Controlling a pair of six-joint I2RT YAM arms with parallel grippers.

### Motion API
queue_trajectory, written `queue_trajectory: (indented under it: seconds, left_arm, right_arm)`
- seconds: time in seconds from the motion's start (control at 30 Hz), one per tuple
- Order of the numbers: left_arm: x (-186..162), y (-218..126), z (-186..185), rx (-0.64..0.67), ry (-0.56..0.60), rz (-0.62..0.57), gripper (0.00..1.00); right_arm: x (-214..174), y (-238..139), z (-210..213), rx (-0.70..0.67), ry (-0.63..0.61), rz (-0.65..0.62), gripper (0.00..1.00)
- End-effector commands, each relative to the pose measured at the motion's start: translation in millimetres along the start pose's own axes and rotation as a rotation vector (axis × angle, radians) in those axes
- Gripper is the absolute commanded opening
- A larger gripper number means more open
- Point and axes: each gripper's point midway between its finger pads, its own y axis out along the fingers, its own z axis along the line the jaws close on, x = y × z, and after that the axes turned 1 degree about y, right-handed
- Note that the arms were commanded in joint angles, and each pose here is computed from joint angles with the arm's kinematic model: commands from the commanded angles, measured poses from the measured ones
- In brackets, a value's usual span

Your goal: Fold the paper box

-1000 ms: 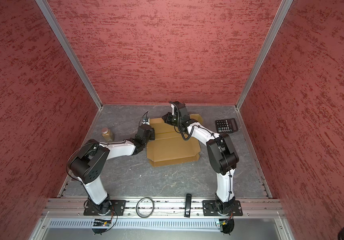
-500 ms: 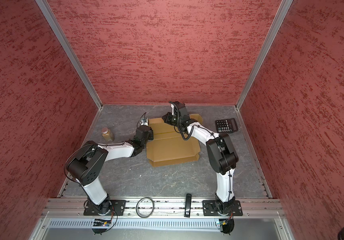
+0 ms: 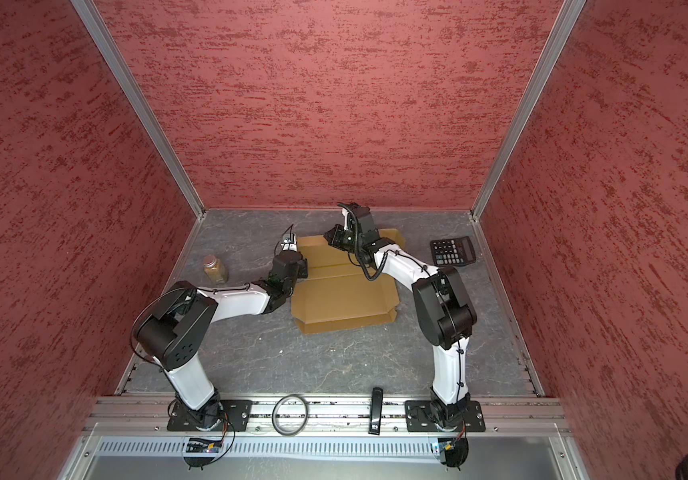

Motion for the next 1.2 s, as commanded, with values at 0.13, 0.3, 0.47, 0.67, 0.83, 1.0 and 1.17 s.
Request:
queue_trajectory:
  seconds: [0.13,0.3,0.47,0.67,0.83,1.0,1.17]
  left_arm:
    - [19.5,5.7,-1.6,0.035,0.002,-0.077,0.22]
    - [18.1,5.5,-1.7,0.035,0.015,-0.077,0.18]
    - [17.6,5.7,-1.7,0.035,0.022,-0.077,0.13]
    - [18.4,5.6,-2.6,0.036,0.028,-0.081,0.09]
    - [19.6,4.1,-3.6,0.042,0.037,-0.089,0.05]
    - [18.9,4.9,-5.2,0.043,0.04,-0.087,0.02]
    - [18.7,5.2,-5.9,0.051,0.045,-0.089,0.0]
  right_arm:
    - [-8.5,5.6,-5.1,-0.023,0.022,0.031,0.15]
    - [-7.9,6.3,-4.8,-0.02,0.025,0.029,0.15]
    - [-7.4,6.3,-5.3,-0.021,0.027,0.027,0.14]
    - [-7.0,5.6,-5.3,-0.023,0.027,0.024,0.14]
    - [-7.8,5.9,-5.2,-0.021,0.027,0.025,0.14]
    - [-7.7,5.4,-4.2,-0.018,0.028,0.024,0.14]
    - [-8.6,6.0,-6.0,-0.021,0.027,0.025,0.14]
